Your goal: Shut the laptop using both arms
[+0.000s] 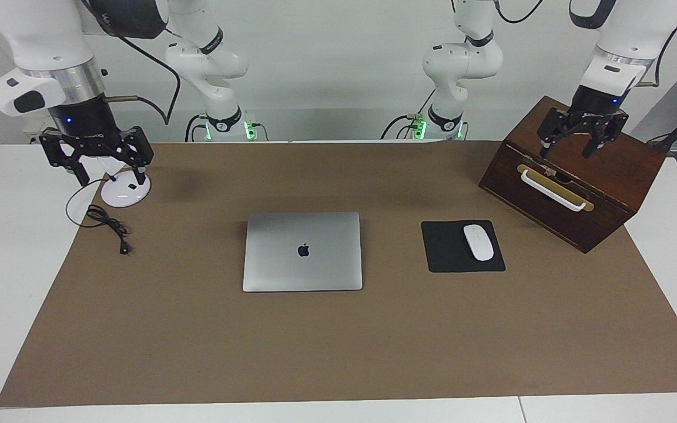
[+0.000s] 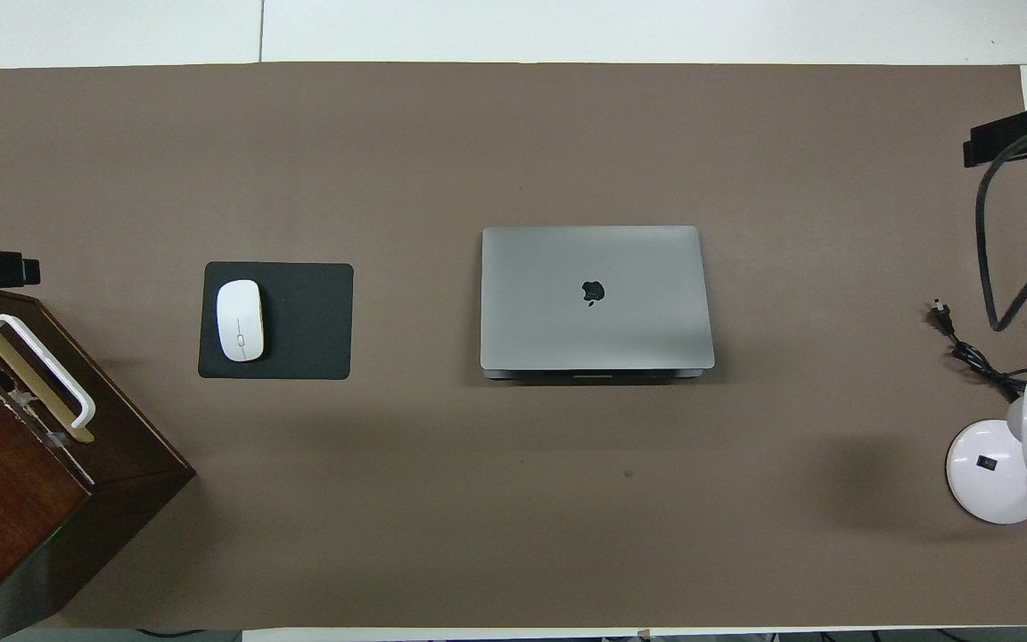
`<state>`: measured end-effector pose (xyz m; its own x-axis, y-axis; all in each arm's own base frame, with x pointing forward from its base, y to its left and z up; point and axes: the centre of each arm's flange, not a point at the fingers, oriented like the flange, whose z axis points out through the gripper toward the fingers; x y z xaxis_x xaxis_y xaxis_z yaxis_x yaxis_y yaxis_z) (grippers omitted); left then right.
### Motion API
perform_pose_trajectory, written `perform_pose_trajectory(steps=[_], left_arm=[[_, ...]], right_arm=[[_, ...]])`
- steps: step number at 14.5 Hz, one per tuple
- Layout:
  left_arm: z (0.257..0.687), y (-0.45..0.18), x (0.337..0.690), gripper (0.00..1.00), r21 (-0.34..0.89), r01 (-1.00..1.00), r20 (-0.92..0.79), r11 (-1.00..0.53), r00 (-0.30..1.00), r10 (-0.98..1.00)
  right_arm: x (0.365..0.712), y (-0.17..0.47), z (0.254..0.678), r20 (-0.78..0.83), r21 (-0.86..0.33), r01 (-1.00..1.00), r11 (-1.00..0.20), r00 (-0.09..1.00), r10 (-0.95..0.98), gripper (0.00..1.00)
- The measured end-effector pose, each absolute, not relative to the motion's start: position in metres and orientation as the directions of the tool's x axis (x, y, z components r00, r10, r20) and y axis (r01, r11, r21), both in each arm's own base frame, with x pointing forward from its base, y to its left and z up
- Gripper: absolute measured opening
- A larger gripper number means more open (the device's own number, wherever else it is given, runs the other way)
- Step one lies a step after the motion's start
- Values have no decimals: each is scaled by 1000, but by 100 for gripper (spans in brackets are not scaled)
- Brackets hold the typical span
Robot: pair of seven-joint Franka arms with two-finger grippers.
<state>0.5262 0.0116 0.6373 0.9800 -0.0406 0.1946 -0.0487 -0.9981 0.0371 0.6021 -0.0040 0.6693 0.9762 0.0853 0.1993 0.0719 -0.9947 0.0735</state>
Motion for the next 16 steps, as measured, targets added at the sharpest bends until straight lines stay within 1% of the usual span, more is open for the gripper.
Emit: perform_pose_trajectory(steps=[2, 6, 9, 12, 14, 16], left_arm=[[639, 12, 528, 100, 37, -48, 180, -998, 983, -41], [642, 9, 530, 100, 14, -58, 152, -998, 987, -55], [637, 0, 536, 100, 13, -72, 141, -997, 988, -70], [632, -24, 546, 100, 12, -110, 133, -994, 985, -107], [626, -37, 550, 100, 13, -124, 124, -992, 985, -121], [621, -37, 553, 100, 14, -122, 115, -992, 986, -120]], right_arm=[[596, -5, 665, 185, 70, 81, -994, 978, 93, 100], [575, -18, 653, 152, 32, 34, -999, 988, 38, 100], [563, -20, 659, 159, 33, 21, -999, 987, 26, 100], [551, -18, 663, 155, 30, -5, -1000, 988, 0, 100], [548, -18, 661, 142, 29, -6, -1000, 990, -2, 100], [548, -18, 659, 138, 29, -6, -1000, 990, -2, 100]])
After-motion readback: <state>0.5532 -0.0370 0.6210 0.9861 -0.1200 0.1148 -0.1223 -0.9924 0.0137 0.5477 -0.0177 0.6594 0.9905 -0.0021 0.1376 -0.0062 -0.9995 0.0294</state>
